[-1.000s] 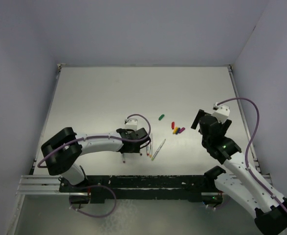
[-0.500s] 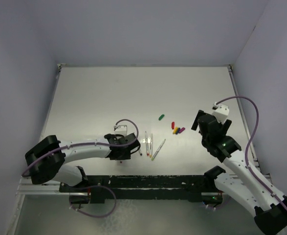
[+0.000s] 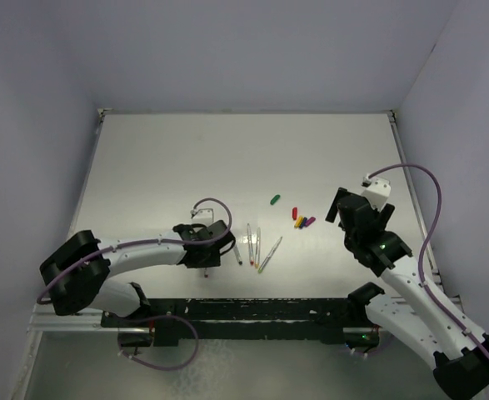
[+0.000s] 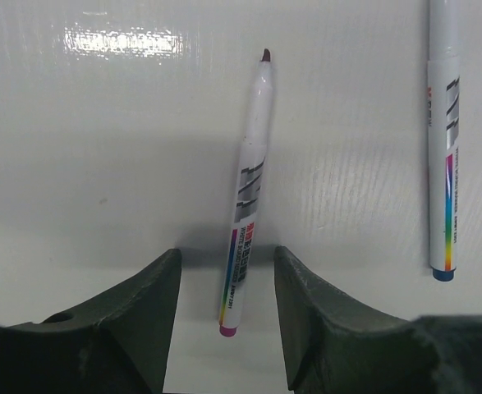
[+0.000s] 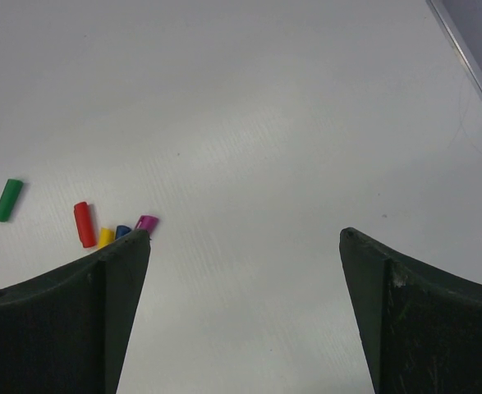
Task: Insert the pens into the pen caps
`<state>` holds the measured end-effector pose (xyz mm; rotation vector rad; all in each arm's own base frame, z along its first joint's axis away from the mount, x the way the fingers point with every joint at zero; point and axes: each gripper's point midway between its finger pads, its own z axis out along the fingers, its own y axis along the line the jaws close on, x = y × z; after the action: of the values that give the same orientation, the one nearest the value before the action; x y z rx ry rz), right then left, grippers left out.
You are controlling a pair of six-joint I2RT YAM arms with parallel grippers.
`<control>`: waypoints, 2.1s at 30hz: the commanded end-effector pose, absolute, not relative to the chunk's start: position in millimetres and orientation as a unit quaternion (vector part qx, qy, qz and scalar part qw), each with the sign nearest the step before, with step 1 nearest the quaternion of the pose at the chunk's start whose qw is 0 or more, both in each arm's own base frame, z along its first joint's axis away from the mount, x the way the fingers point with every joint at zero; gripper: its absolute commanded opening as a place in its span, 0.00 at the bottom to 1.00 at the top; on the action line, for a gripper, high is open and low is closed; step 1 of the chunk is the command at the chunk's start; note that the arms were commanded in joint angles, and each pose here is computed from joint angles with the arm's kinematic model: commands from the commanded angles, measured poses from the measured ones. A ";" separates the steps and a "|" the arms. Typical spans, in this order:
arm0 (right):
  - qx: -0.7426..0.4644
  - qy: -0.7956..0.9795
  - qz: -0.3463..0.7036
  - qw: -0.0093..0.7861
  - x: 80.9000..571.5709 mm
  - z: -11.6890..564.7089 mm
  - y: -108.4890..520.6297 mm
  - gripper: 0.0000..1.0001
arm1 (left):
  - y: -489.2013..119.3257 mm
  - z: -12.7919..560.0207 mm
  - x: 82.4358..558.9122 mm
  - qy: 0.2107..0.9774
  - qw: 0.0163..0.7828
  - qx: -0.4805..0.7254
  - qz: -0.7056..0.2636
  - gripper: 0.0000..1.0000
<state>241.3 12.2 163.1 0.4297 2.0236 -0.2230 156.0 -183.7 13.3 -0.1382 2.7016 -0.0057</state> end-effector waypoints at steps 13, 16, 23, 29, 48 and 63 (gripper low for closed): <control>0.193 0.830 -0.080 0.517 246.9 180.2 14.9 1.00 | -177.4 1.8 156.0 0.982 0.184 -0.038 -0.030 0.46; 0.195 0.830 -0.078 0.517 248.0 179.7 15.7 1.00 | -174.4 -3.0 152.5 0.984 0.173 -0.038 -0.019 0.45; 0.193 0.831 -0.079 0.516 250.8 176.4 17.4 1.00 | -167.5 -13.6 149.2 0.987 0.154 -0.042 0.017 0.42; 0.193 0.829 -0.083 0.518 250.8 176.7 15.9 1.00 | -166.8 -19.9 146.0 0.990 0.136 -0.037 0.031 0.37; 0.209 0.810 -0.069 0.544 241.5 197.7 7.8 0.99 | -170.4 -36.7 100.9 0.998 0.042 -0.030 0.019 0.30; 0.213 0.806 -0.075 0.548 241.1 200.3 4.9 1.00 | -168.3 -37.0 96.8 0.998 0.033 -0.035 0.042 0.33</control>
<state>239.0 11.3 178.0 0.4512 1.9776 -0.1788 153.9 -212.1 6.0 -0.1029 2.8279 -0.1434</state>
